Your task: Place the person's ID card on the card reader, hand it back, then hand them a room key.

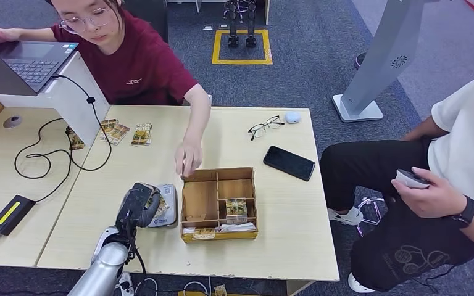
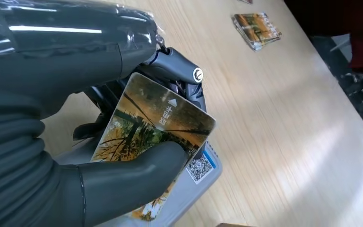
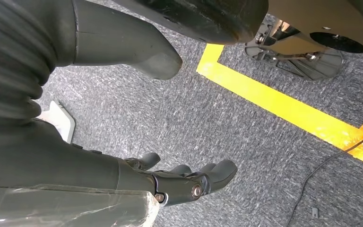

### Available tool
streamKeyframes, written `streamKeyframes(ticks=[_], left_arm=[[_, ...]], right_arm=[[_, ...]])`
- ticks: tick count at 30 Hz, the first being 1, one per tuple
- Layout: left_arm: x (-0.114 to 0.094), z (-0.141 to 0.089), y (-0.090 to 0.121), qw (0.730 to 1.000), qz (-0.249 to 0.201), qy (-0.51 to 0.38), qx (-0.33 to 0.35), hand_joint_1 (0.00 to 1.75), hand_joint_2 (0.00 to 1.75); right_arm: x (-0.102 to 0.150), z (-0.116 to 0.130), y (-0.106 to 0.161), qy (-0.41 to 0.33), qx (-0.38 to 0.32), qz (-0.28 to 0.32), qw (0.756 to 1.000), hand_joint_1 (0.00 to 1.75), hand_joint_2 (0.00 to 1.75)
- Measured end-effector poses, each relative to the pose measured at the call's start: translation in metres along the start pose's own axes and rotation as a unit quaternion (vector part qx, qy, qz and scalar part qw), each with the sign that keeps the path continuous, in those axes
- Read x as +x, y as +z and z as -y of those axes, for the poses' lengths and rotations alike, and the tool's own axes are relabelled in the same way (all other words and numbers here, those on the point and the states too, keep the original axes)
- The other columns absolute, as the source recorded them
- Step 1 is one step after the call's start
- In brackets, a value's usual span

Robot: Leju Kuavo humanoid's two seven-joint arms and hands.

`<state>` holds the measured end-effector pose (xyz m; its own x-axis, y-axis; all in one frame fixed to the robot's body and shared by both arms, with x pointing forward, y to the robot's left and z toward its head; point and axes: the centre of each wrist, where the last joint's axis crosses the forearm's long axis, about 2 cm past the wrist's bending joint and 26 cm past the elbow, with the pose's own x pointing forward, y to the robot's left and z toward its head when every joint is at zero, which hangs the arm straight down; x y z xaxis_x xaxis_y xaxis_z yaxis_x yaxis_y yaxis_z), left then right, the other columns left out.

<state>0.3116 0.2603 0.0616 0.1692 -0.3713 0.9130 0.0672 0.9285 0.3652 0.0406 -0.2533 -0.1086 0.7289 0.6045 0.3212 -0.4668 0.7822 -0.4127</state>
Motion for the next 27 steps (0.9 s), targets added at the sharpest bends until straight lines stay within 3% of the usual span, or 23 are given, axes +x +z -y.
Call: streamKeyframes(ticks=[3,7,14,22,27], left_arm=[[0.005,-0.001,0.002,0.999,0.039,-0.005,0.017,1.75,1.75],[0.026,-0.007,0.003,0.985,0.146,-0.042,0.085,1.75,1.75],[0.061,-0.021,0.004,0.911,0.305,-0.166,0.220,1.75,1.75],[0.073,-0.038,-0.003,0.838,0.370,-0.308,0.256,1.75,1.75],[0.081,-0.054,-0.010,0.803,0.377,-0.369,0.276,1.75,1.75]], right_arm=[[0.000,0.000,0.000,0.000,0.000,0.001,1.000,0.00,1.75],[0.000,0.000,0.000,0.002,0.003,0.005,1.000,0.00,1.75],[0.004,0.000,-0.001,0.022,0.020,0.011,0.999,0.00,1.75],[0.013,0.004,-0.005,0.038,0.027,0.018,0.999,0.00,1.75],[0.018,0.007,-0.007,0.047,0.027,0.027,0.998,0.00,1.75]])
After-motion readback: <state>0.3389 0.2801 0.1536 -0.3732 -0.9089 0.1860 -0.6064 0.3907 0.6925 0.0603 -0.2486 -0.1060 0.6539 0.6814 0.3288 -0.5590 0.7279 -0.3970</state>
